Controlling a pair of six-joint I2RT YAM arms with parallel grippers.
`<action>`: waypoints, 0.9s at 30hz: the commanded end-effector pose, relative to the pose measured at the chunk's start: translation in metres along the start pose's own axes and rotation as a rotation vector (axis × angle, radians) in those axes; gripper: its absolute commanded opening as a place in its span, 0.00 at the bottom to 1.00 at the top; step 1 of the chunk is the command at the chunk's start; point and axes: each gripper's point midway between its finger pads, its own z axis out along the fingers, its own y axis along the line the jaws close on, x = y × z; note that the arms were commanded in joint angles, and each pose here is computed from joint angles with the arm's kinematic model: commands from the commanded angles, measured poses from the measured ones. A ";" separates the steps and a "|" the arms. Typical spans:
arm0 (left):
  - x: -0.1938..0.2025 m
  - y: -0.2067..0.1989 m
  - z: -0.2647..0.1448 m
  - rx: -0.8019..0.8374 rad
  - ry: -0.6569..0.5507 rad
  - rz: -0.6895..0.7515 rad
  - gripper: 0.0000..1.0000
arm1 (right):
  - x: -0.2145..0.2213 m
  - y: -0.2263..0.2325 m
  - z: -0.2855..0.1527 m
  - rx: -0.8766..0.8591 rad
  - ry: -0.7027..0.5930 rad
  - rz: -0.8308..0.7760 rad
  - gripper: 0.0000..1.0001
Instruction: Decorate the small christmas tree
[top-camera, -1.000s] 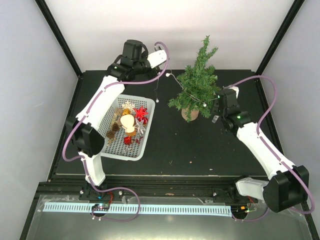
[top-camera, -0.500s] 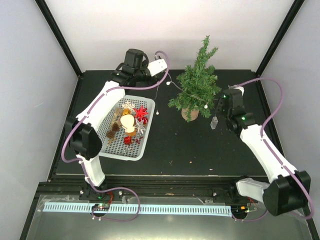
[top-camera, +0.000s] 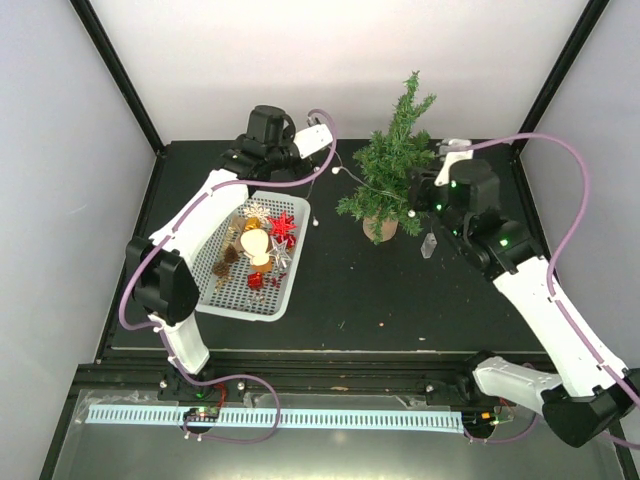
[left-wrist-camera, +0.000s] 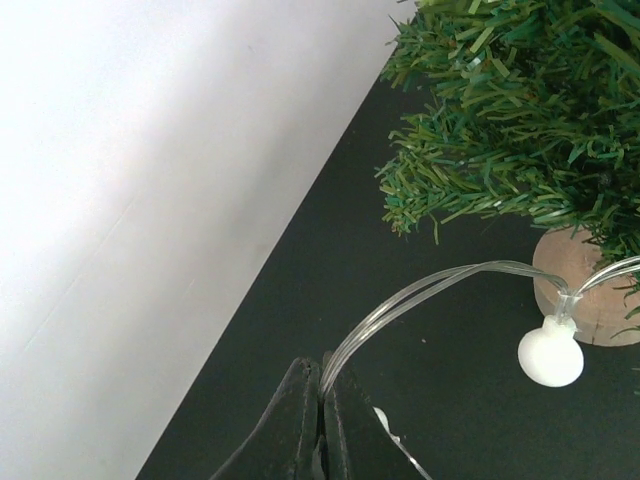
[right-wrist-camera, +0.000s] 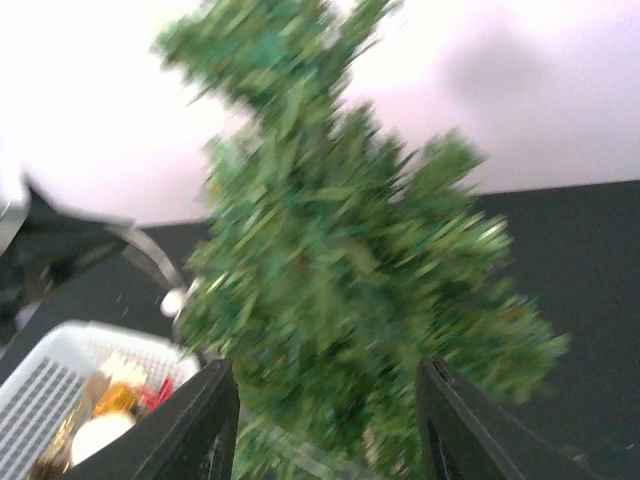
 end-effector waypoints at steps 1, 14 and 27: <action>-0.003 0.009 0.004 -0.030 -0.026 -0.007 0.02 | 0.029 0.024 -0.005 -0.061 0.097 -0.054 0.50; 0.022 0.015 0.026 -0.080 0.037 0.035 0.02 | 0.057 0.016 -0.015 -0.041 0.131 -0.066 0.47; 0.008 0.020 0.054 -0.095 0.030 0.000 0.02 | 0.055 -0.048 0.019 0.135 0.077 0.091 0.55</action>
